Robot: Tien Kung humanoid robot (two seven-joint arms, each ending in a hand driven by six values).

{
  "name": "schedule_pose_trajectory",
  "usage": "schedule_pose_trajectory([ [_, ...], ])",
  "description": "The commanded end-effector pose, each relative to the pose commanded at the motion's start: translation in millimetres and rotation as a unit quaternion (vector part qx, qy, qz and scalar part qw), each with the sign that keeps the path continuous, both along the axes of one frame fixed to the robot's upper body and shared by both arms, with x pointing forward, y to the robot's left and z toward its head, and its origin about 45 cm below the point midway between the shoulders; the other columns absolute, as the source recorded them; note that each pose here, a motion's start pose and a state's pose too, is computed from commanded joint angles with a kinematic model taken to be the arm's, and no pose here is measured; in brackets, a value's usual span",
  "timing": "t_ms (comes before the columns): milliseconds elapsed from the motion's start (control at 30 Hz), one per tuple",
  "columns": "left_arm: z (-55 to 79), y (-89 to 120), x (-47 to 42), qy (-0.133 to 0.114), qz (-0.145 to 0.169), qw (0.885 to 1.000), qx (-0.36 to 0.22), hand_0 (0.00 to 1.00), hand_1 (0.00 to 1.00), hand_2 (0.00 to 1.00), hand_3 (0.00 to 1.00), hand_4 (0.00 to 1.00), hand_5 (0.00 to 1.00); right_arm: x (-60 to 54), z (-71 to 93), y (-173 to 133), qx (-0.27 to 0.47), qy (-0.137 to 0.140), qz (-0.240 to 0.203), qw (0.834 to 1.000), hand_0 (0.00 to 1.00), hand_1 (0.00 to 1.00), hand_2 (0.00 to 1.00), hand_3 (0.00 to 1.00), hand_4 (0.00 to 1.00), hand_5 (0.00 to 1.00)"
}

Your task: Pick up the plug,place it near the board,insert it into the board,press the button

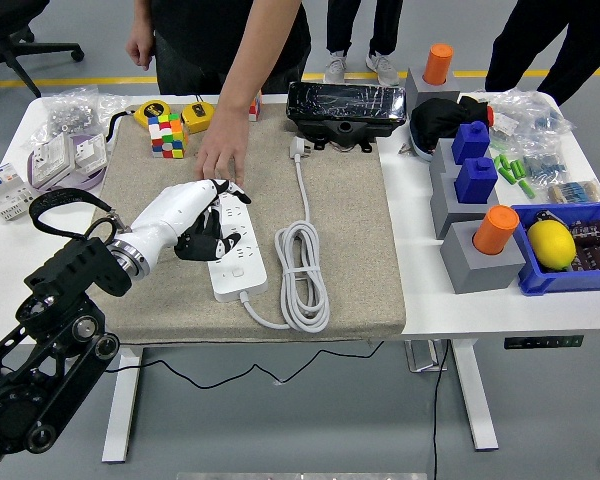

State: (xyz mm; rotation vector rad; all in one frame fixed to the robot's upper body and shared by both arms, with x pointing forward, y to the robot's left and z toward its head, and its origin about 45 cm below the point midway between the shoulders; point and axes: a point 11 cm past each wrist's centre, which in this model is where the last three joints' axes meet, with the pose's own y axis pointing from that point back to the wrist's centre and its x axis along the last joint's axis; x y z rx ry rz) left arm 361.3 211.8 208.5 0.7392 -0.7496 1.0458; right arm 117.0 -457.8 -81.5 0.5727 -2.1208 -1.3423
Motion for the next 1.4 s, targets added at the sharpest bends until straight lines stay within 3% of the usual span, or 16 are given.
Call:
schedule_pose_trajectory([
  [133,-17.6,7,1.6,0.023,0.014,0.999,-0.037,0.777,0.909,0.897,0.918,0.998,0.301,-1.0,-0.4,0,0.001,0.001,-0.001,1.0,0.782,0.693,0.709,0.755,0.998,0.994],
  [167,-22.4,10,2.1,0.031,0.018,0.999,-0.035,0.998,0.998,0.998,0.998,0.998,0.379,-1.4,-0.5,0,0.001,0.002,-0.001,1.0,0.782,0.693,0.709,0.755,0.998,0.994],
  [300,-32.5,16,3.4,0.044,0.026,0.999,-0.018,0.998,0.998,0.998,0.998,0.998,0.379,-2.4,-0.6,0,0.001,0.003,-0.001,1.0,0.782,0.693,0.709,0.755,0.998,0.994],
  [533,-38.0,21,6.3,0.038,0.034,0.999,0.016,0.998,0.998,0.998,0.998,0.998,0.361,-0.9,-0.1,0,0.0,0.002,-0.001,1.0,0.782,0.694,0.709,0.754,0.998,0.995],
  [567,-38.9,22,6.8,0.038,0.035,0.999,0.018,0.937,0.979,0.968,0.985,0.998,0.312,-0.5,0.0,0,0.0,0.002,-0.001,1.0,0.782,0.694,0.709,0.756,0.998,0.996],
  [733,-41.0,27,12.3,0.02,0.049,0.998,0.026,0.937,0.979,0.968,0.985,0.998,0.312,1.7,0.4,0,0.001,-0.001,-0.001,1.0,0.782,0.694,0.709,0.756,0.998,0.996],
  [767,-40.7,28,13.4,0.014,0.052,0.998,0.024,0.814,0.852,0.843,0.899,0.998,0.277,1.7,0.4,0,0.001,-0.001,-0.001,1.0,0.782,0.694,0.709,0.755,0.998,0.996],
  [900,-37.7,34,20.0,-0.019,0.069,0.997,0.033,0.814,0.852,0.843,0.899,0.998,0.277,2.1,0.7,0,0.0,-0.002,-0.002,1.0,0.782,0.694,0.709,0.755,0.998,0.996],
  [933,-38.7,35,20.6,-0.019,0.071,0.997,0.037,0.814,0.852,0.843,0.899,0.998,0.277,2.0,0.7,0,0.001,-0.002,-0.002,1.0,0.782,0.694,0.709,0.755,0.998,0.996],
  [967,-39.4,35,20.8,-0.018,0.072,0.996,0.04,0.694,0.74,0.733,0.814,0.998,0.216,1.9,0.7,0,0.0,-0.002,-0.002,1.0,0.782,0.694,0.709,0.755,0.998,0.997],
  [1400,-49.4,39,22.8,-0.011,0.075,0.995,0.059,0.632,0.708,0.707,0.79,0.998,0.216,4.3,1.6,-1,-0.001,-0.005,-0.001,1.0,0.782,0.694,0.708,0.755,0.998,0.996],
])
